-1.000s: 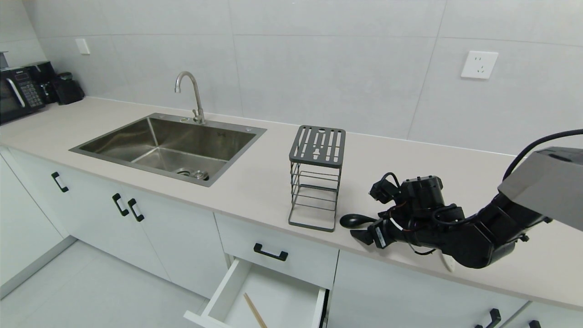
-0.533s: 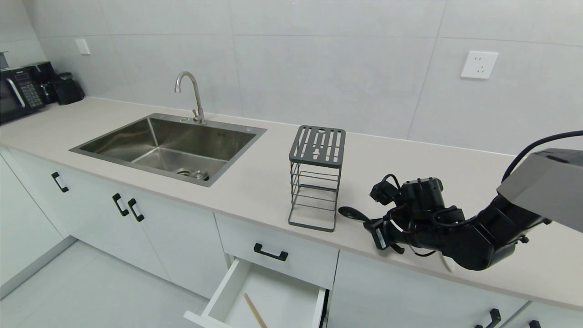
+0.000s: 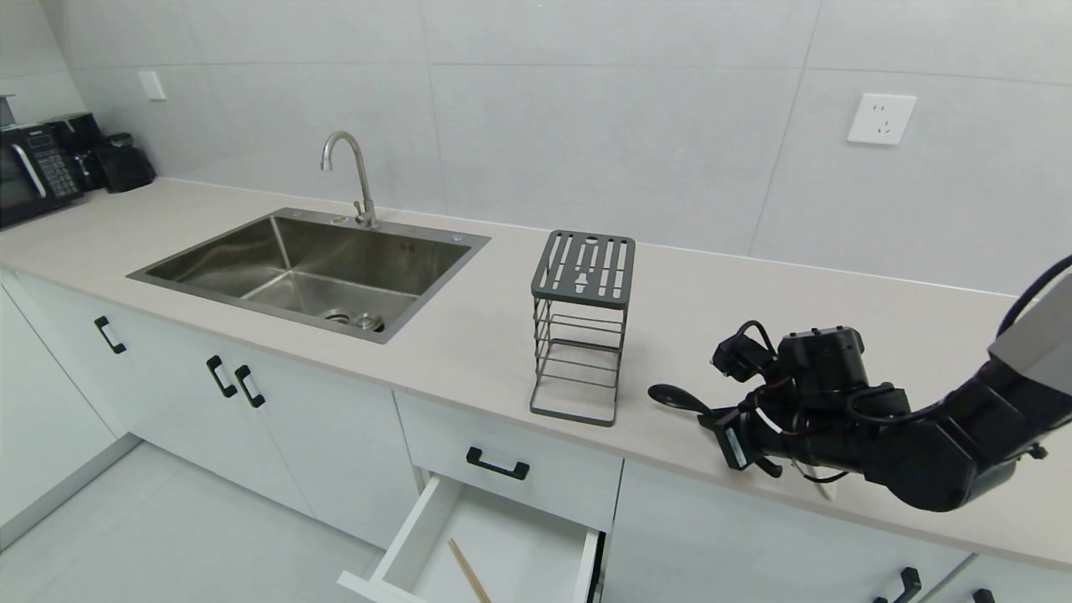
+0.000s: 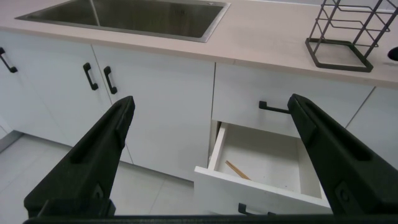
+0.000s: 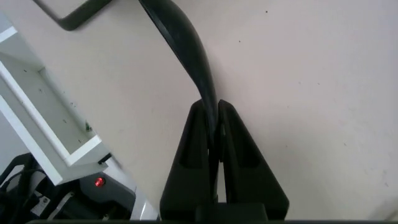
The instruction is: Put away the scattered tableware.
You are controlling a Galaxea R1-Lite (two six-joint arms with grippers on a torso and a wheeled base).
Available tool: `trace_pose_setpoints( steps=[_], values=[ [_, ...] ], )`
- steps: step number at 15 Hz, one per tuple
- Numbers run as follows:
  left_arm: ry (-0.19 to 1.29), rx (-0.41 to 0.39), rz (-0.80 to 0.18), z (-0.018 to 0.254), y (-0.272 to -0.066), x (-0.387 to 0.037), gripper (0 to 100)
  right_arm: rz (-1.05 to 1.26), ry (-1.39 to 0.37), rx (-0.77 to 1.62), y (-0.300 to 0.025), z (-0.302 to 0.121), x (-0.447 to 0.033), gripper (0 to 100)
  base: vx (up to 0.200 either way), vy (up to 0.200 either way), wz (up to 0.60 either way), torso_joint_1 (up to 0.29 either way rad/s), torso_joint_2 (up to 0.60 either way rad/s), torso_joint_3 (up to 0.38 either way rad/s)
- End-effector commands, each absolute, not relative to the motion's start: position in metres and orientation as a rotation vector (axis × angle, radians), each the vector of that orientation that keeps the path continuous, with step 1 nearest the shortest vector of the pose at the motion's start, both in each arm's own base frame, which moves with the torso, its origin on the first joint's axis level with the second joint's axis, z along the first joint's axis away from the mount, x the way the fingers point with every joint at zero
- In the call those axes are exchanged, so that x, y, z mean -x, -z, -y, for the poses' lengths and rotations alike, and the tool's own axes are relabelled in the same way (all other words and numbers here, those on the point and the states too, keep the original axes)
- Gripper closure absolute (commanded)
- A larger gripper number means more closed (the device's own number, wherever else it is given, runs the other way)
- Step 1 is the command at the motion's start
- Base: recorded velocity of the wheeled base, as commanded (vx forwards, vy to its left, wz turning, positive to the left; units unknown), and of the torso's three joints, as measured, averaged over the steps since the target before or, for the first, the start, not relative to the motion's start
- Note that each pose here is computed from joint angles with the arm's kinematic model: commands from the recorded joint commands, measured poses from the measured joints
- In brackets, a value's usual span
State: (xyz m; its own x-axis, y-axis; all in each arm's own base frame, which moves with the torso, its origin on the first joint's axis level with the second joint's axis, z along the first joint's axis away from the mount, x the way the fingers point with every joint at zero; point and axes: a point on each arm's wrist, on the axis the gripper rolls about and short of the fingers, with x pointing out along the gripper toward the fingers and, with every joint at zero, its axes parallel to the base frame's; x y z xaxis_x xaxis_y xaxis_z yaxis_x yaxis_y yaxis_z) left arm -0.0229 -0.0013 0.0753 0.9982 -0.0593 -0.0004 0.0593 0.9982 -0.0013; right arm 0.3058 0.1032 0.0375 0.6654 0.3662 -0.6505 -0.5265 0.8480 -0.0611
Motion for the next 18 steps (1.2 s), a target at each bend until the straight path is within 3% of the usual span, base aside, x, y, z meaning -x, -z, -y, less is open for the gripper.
trace_pose_setpoints(
  steps=[1, 8, 18],
  values=[
    [0.06, 0.002, -0.002, 0.001, -0.075, 0.023, 0, -0.633, -0.515, 0.264, -0.054, -0.099, -0.292, 100, 0.0, 0.0, 0.0, 0.0, 0.0, 0.0],
    [0.06, 0.002, -0.002, 0.001, -0.075, 0.023, 0, -0.628, -0.648, 0.302, -0.068, -0.112, -0.237, 100, 0.0, 0.0, 0.0, 0.0, 0.0, 0.0],
    [0.058, 0.002, -0.002, 0.001, -0.075, 0.023, 0, -0.608, -0.796, 0.35, -0.068, -0.149, -0.216, 100, 0.0, 0.0, 0.0, 0.0, 0.0, 0.0]
  ],
)
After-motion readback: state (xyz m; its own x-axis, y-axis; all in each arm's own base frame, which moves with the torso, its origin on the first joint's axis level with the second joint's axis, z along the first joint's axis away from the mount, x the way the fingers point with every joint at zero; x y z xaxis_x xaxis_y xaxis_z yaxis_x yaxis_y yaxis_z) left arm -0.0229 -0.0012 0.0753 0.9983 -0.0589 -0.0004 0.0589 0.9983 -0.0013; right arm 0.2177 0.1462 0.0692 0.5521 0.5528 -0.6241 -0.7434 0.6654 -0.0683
